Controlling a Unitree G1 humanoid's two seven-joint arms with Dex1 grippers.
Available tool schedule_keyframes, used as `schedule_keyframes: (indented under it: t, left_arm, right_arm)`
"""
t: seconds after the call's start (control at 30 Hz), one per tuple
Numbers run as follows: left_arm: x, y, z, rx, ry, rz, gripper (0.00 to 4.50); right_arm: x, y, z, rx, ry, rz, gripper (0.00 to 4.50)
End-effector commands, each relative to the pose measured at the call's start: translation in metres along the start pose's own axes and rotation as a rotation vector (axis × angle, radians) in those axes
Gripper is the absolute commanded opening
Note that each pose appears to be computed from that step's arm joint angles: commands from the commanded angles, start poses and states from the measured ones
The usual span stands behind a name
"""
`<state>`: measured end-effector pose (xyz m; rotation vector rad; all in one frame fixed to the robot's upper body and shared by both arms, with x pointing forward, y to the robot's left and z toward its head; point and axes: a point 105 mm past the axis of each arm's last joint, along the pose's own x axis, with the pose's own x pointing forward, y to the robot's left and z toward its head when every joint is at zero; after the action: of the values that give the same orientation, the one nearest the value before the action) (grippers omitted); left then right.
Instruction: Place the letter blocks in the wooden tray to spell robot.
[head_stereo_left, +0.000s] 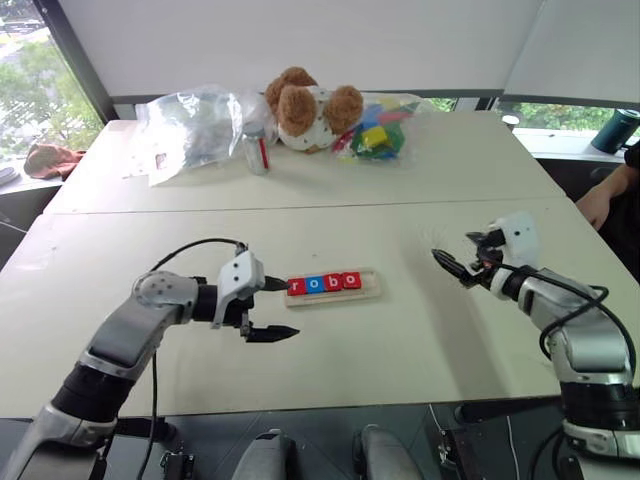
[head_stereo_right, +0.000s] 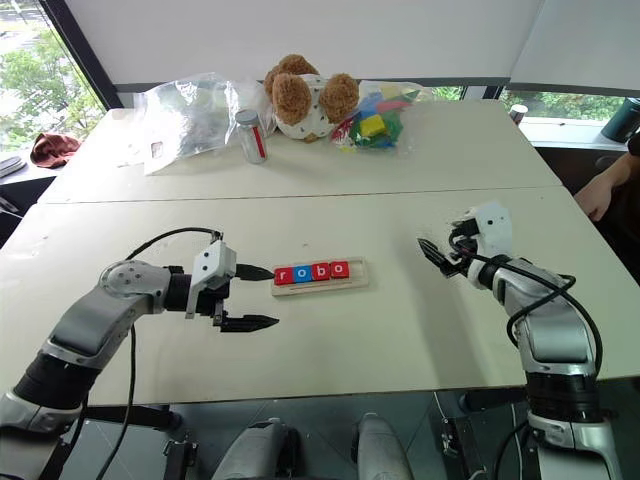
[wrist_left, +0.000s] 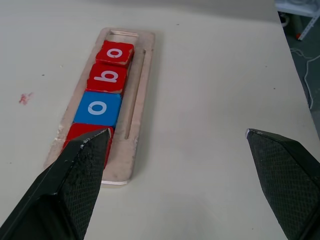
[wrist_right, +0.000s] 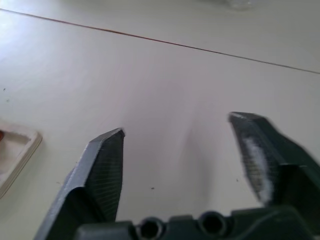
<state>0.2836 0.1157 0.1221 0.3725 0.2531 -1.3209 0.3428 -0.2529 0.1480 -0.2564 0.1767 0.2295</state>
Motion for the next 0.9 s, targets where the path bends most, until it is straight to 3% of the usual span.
schedule_keyframes:
  t: [0.03, 0.3, 0.77, 0.87, 0.9]
  left_arm:
    - [-0.002, 0.001, 0.009, 0.037, -0.022, 0.013, 4.5]
    - [0.003, 0.001, 0.009, 0.035, -0.032, -0.007, 4.5]
    - [0.005, 0.003, 0.011, 0.052, -0.029, -0.004, 4.5]
    - [0.004, 0.003, 0.01, 0.053, -0.027, 0.001, 4.5]
    - [0.003, 0.003, 0.01, 0.052, -0.027, 0.002, 4.5]
  right_arm:
    - [-0.018, -0.02, 0.006, 0.052, -0.021, -0.162, 4.42]
    - [-0.044, -0.014, -0.043, 0.18, 0.127, -0.221, 4.42]
    - [-0.031, -0.034, -0.07, 0.302, 0.202, -0.259, 4.42]
    - [-0.031, -0.036, -0.079, 0.297, 0.226, -0.252, 3.62]
    - [-0.031, -0.036, -0.081, 0.299, 0.228, -0.249, 3.15]
